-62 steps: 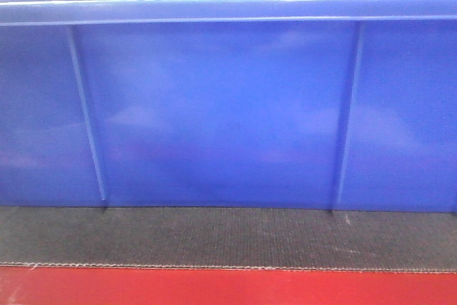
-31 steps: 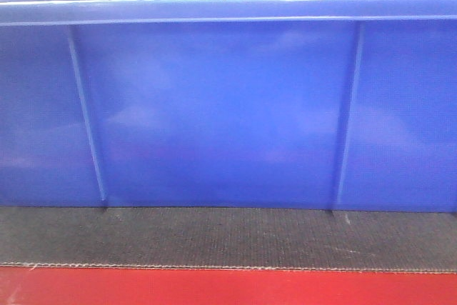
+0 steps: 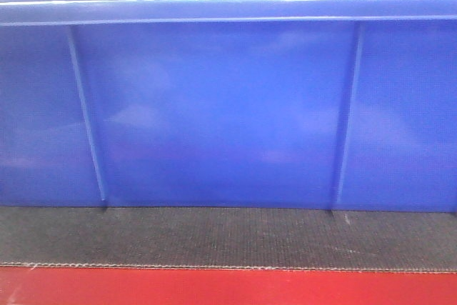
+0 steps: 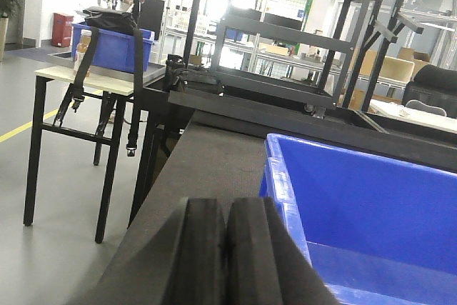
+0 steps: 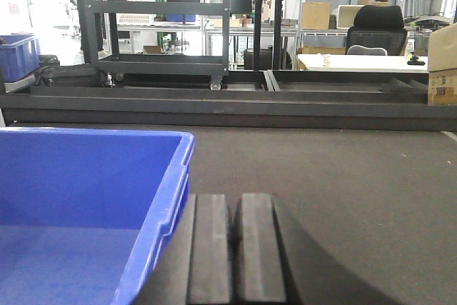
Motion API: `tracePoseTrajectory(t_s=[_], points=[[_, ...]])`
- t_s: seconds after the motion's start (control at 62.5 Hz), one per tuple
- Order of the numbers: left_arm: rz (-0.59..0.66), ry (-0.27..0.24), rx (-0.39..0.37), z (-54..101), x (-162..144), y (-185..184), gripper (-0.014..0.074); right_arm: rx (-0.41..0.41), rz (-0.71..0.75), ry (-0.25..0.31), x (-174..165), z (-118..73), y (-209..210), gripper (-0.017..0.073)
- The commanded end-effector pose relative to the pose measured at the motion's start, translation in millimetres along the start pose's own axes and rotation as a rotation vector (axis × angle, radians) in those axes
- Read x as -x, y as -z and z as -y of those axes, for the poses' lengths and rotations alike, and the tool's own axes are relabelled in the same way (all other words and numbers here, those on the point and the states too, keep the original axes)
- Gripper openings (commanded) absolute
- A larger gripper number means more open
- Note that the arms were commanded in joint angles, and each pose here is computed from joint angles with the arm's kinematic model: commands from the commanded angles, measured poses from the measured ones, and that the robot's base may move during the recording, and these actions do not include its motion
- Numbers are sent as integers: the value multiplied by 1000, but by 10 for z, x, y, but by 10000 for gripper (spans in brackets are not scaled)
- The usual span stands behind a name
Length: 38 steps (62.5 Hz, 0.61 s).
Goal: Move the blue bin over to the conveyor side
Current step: 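Open both grippers and raise them off the bin rim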
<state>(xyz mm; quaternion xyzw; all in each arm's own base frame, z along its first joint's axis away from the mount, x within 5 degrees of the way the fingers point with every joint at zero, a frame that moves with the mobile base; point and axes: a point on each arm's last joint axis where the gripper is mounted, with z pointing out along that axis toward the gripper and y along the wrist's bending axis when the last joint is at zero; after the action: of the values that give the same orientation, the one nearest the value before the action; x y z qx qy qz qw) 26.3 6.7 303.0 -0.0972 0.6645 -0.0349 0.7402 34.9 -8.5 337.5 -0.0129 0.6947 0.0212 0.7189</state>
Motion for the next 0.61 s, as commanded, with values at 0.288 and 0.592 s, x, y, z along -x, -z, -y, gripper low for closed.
tracePoseTrajectory(t_s=[0.288,0.592], points=[[17,4,-3,4,9,0,3,79,-9,40,-626,-92,-72,-82],[17,4,-3,4,9,0,3,-51,-64,-7,-1113,-63,-125,-82]])
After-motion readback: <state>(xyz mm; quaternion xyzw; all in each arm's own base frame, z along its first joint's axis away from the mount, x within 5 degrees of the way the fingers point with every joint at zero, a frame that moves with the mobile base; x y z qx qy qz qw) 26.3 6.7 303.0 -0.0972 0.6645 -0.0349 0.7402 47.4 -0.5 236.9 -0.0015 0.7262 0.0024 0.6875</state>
